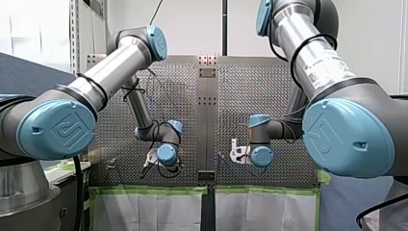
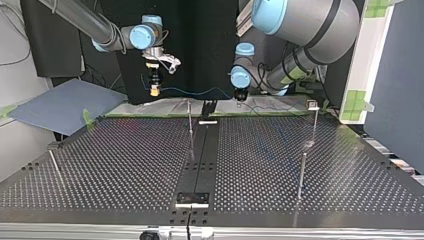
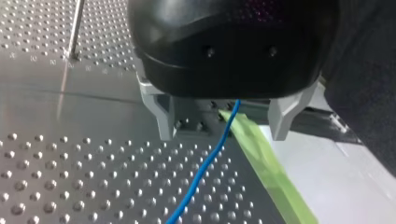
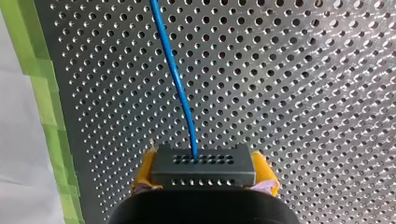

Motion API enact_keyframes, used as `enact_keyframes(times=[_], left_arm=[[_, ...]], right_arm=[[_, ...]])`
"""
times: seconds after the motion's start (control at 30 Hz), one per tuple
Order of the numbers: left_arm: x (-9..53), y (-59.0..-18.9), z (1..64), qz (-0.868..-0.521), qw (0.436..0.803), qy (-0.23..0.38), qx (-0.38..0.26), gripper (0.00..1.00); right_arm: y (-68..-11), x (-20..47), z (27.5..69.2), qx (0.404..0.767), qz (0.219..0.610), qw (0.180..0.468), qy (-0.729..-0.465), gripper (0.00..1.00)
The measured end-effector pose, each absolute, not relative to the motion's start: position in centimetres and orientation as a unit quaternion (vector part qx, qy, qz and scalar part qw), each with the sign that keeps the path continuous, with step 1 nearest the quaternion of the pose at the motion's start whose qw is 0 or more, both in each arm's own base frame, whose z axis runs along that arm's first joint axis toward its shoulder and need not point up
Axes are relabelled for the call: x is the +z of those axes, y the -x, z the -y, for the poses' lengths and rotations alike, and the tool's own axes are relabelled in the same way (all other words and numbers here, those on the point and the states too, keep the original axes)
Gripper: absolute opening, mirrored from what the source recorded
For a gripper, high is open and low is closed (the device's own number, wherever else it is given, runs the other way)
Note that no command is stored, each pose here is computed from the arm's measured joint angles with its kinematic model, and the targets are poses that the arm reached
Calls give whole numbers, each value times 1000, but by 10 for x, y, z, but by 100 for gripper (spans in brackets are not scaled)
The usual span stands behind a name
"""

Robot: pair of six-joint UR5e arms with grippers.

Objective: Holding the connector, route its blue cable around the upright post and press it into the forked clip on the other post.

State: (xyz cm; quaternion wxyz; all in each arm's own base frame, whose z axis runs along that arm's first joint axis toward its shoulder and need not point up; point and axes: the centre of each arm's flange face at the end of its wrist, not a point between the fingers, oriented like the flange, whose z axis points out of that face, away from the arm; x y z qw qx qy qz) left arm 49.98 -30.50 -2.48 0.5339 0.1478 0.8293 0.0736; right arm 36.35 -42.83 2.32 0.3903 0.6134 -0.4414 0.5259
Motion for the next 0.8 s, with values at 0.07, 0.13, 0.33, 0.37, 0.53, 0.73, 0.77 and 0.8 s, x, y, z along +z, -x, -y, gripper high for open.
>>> enact_keyframes(times=[0.07, 0.13, 0.33, 0.37, 0.53, 0.73, 0.77, 0.8], left_arm=[[-25, -499, 306, -830, 533, -151, 67, 100], [-25, -499, 308, -830, 533, -153, 58, 100], [-32, -500, 313, -836, 526, -154, 32, 100], [-34, -501, 314, -837, 523, -155, 32, 100], [-56, -501, 319, -844, 510, -164, 20, 100], [-66, -499, 331, -842, 514, -159, -23, 100], [-67, -498, 333, -842, 514, -158, -29, 100], [-67, -497, 335, -842, 514, -157, -37, 100]], right_arm=[[-363, 23, 429, 525, 442, 391, -613, 0], [-362, 23, 429, 525, 442, 391, -613, 0], [-361, 24, 433, 528, 443, 394, -608, 0], [-360, 24, 433, 528, 443, 394, -608, 0], [-359, 24, 434, 527, 445, 395, -608, 0], [-356, 25, 437, 526, 445, 398, -606, 0], [-355, 25, 438, 527, 445, 399, -604, 0], [-355, 25, 439, 527, 445, 400, -603, 0]])
